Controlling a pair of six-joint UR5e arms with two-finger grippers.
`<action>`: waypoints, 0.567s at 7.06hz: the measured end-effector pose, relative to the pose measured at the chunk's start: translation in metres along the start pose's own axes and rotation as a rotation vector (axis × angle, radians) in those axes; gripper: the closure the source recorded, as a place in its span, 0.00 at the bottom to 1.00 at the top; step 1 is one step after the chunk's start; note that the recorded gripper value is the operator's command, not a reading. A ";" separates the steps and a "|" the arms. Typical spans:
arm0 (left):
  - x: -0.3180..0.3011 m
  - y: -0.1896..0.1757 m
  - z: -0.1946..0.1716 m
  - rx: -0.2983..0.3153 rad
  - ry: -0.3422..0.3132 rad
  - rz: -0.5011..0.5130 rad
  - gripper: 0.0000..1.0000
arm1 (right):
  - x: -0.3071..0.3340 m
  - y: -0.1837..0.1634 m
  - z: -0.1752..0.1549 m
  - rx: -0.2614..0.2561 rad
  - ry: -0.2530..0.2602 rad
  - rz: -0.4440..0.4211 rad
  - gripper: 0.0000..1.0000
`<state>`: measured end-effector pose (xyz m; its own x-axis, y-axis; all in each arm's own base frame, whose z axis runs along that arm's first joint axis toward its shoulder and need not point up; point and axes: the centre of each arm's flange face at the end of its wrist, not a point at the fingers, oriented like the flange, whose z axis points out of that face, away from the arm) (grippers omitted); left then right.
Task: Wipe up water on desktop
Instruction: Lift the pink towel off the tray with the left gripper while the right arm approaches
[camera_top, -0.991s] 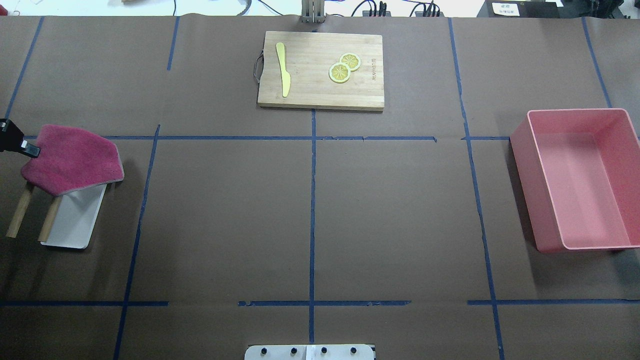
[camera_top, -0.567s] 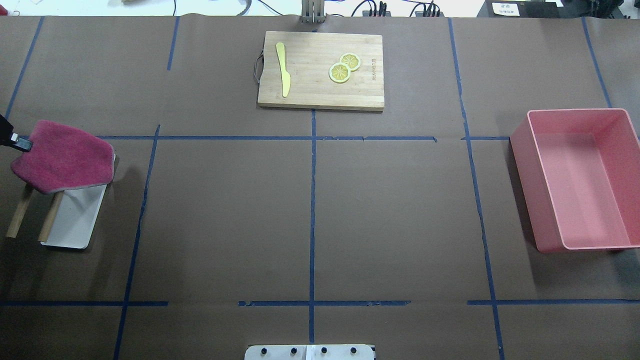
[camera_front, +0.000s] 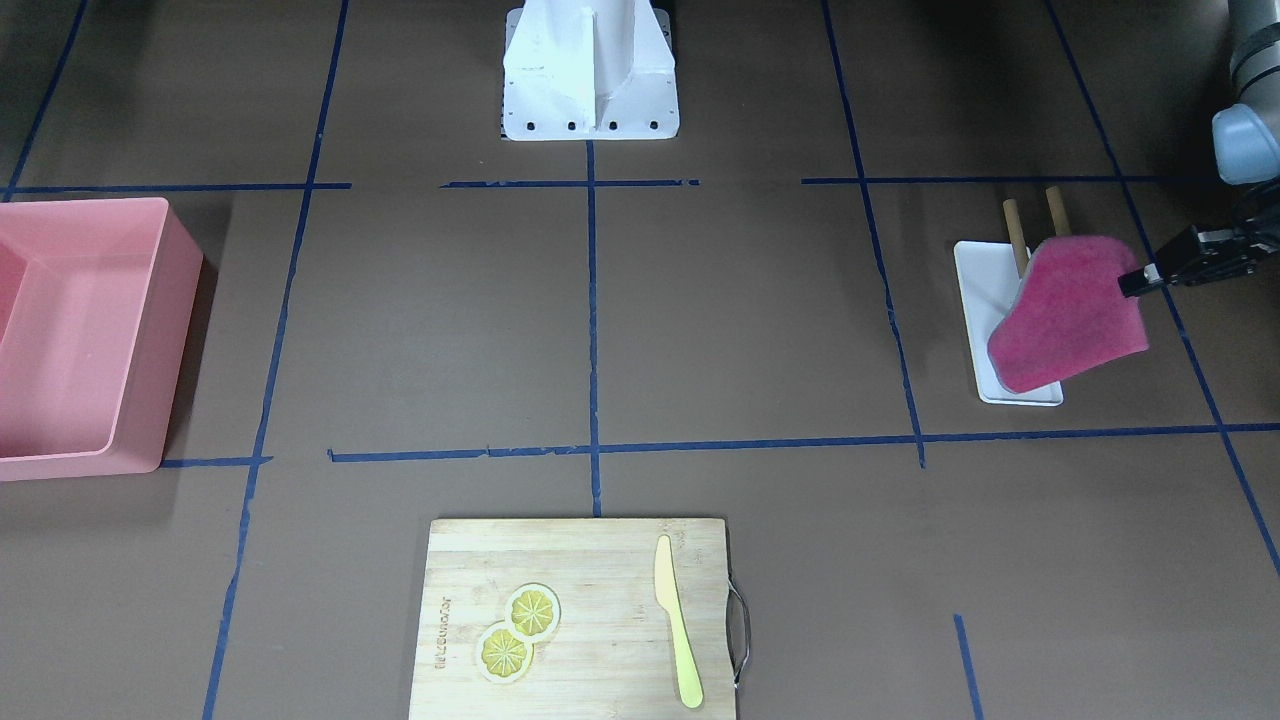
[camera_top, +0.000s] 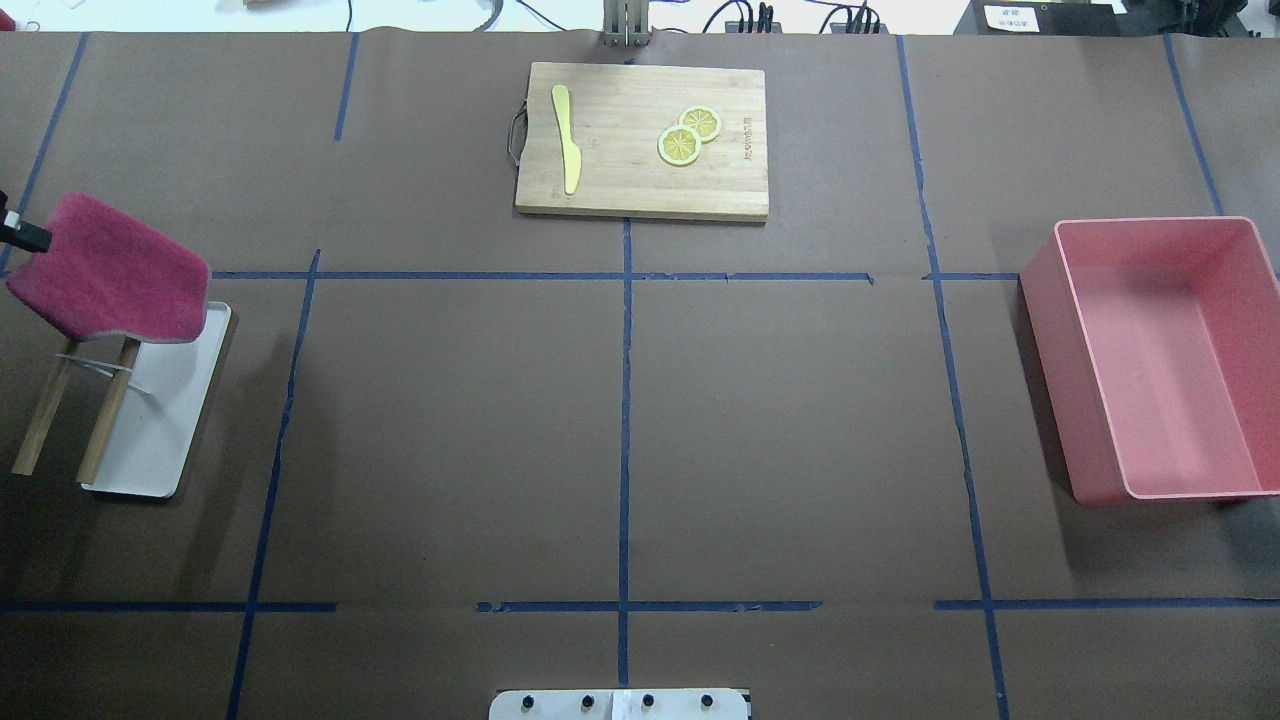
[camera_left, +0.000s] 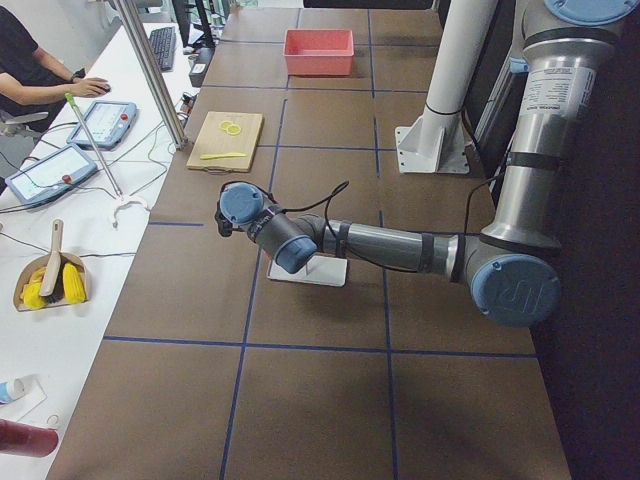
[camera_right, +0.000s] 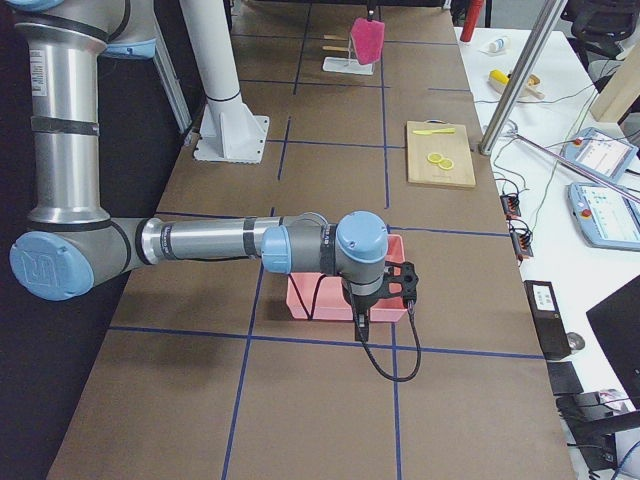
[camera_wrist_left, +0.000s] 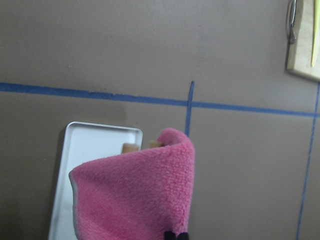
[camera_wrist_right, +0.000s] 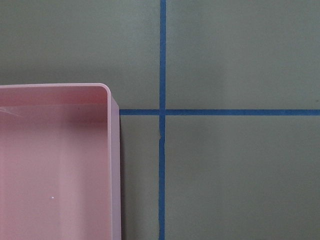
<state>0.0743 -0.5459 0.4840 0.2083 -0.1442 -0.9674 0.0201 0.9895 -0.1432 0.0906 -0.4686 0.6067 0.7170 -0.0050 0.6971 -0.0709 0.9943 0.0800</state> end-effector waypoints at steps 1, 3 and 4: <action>0.030 -0.008 -0.016 0.017 0.024 -0.048 1.00 | -0.004 0.001 0.000 0.025 -0.008 -0.023 0.00; 0.101 -0.012 -0.038 0.041 0.064 -0.142 1.00 | -0.033 -0.007 -0.010 0.081 -0.078 -0.094 0.00; 0.133 -0.013 -0.043 0.047 0.077 -0.174 1.00 | -0.052 -0.010 -0.015 0.092 -0.104 -0.134 0.00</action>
<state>0.0594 -0.5782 0.3481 0.1221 -0.3115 -0.9424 0.0954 0.9488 -0.3012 0.0644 -0.4767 0.5588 0.6494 -0.1527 0.7450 -0.0461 0.9699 0.2390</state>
